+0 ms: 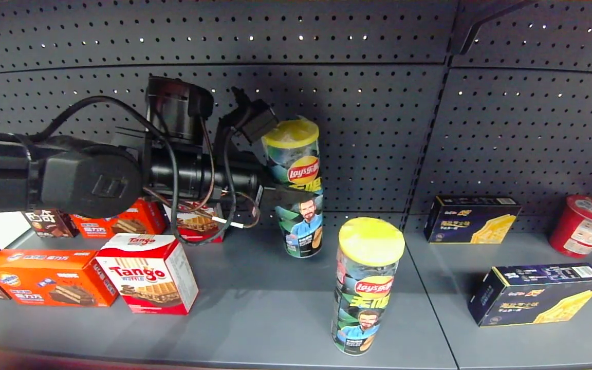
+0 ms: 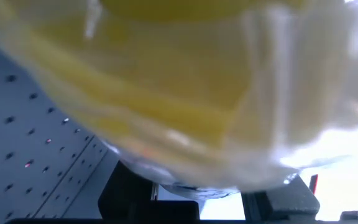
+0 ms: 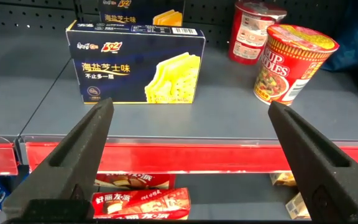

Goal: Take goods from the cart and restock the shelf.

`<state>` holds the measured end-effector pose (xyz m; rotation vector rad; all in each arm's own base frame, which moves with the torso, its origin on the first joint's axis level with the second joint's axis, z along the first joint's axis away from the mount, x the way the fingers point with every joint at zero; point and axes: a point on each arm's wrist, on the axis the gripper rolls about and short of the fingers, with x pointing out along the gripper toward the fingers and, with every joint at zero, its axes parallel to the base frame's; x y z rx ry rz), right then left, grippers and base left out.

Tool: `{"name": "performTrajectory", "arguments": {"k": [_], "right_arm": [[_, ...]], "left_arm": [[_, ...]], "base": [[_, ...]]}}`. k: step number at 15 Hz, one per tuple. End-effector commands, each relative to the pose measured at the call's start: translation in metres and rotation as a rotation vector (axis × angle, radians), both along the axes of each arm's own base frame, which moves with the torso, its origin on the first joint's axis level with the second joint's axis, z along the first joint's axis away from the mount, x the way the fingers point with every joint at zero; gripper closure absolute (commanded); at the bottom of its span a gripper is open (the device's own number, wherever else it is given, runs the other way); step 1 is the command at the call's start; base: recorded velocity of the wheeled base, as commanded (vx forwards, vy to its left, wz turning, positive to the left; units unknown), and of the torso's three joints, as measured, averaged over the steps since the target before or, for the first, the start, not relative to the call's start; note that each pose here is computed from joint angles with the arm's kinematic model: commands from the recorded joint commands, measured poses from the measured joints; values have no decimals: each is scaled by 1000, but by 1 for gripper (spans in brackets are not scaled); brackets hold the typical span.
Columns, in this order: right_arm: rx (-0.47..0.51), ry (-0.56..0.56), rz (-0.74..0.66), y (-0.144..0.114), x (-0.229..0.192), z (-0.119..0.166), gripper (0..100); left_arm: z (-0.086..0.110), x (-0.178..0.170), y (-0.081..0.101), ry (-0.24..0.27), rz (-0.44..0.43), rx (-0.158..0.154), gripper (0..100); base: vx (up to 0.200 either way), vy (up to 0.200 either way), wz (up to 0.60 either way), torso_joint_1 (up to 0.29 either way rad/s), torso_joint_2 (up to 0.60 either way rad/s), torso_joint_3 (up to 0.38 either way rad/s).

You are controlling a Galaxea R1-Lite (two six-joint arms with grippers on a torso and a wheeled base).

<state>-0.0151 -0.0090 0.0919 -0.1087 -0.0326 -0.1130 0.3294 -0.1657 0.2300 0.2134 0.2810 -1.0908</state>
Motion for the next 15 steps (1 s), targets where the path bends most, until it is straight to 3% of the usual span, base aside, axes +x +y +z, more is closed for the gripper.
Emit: {"name": "performTrajectory", "arguments": {"k": [1,4,13,15], "right_arm": [[-1,3,0,0,0,0,0],[-1,3,0,0,0,0,0],[-1,3,0,0,0,0,0],[1,3,0,0,0,0,0]], "left_arm": [[-10,7,-6,22,-7,10,100],[-12,23,-13,11,-7,4,100],[-25,44,-25,44,-12,23,100],[-39,52,-41,61,-37,31,100]], "base": [[0,0,0,0,0,0],[0,0,0,0,0,0],[0,0,0,0,0,0],[0,0,0,0,0,0]]}}
